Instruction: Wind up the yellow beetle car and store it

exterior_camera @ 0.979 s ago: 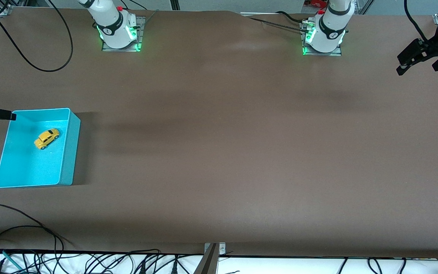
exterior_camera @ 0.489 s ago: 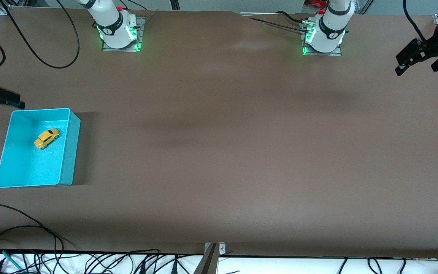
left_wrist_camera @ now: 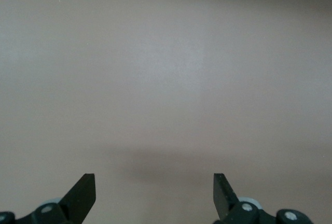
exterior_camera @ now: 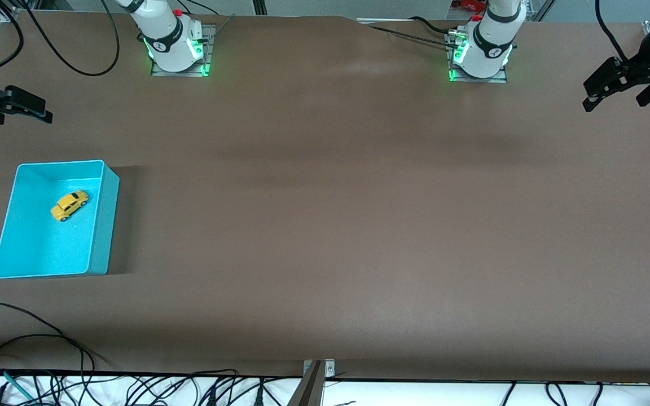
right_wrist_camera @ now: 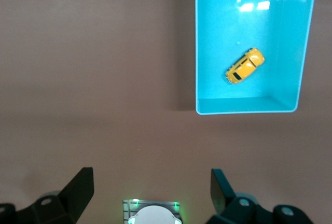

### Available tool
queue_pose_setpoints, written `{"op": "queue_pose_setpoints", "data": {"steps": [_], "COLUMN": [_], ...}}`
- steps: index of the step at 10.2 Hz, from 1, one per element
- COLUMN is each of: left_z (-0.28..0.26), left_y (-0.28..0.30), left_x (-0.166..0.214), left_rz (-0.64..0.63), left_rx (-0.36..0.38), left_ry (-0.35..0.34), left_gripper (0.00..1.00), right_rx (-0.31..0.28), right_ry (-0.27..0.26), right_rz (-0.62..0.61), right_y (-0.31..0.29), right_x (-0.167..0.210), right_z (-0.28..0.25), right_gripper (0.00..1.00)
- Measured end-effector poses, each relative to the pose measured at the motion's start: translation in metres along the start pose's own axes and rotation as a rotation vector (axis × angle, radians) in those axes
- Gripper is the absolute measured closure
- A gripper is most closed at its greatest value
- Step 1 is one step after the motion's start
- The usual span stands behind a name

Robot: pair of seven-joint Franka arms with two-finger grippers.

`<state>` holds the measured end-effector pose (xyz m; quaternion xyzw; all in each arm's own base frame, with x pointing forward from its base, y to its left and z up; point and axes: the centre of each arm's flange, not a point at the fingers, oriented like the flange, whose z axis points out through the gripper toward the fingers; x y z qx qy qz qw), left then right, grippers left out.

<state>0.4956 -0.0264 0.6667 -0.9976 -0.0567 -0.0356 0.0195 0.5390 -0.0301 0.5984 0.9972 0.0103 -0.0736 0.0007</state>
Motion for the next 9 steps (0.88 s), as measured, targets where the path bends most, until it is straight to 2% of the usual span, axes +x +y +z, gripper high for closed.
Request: {"op": "queue_pose_setpoints", "data": {"steps": [3,5,7,9], "left_z": [0.000,0.000,0.000,0.000], "left_y": [0.001,0.001,0.001,0.001], "left_x": [0.000,0.000,0.000,0.000], "left_rz": [0.002,0.002,0.002,0.002], "left_rx": [0.000,0.000,0.000,0.000], "left_ry": [0.000,-0.001,-0.001,-0.001], "left_gripper": [0.00,0.00,0.00,0.00], "right_rx": [-0.060,-0.037,-0.023,-0.016], "right_ry": [0.030,0.057,0.106,0.119], "right_rz": [-0.026,-0.011,0.003,0.025], "right_y": [-0.022,-0.029,-0.024,-0.012], "right_x": [-0.002,-0.003,0.001,0.002], "right_z": [-0.008,-0.015,-0.020,-0.021], "right_gripper": [0.00,0.00,0.00,0.00]}}
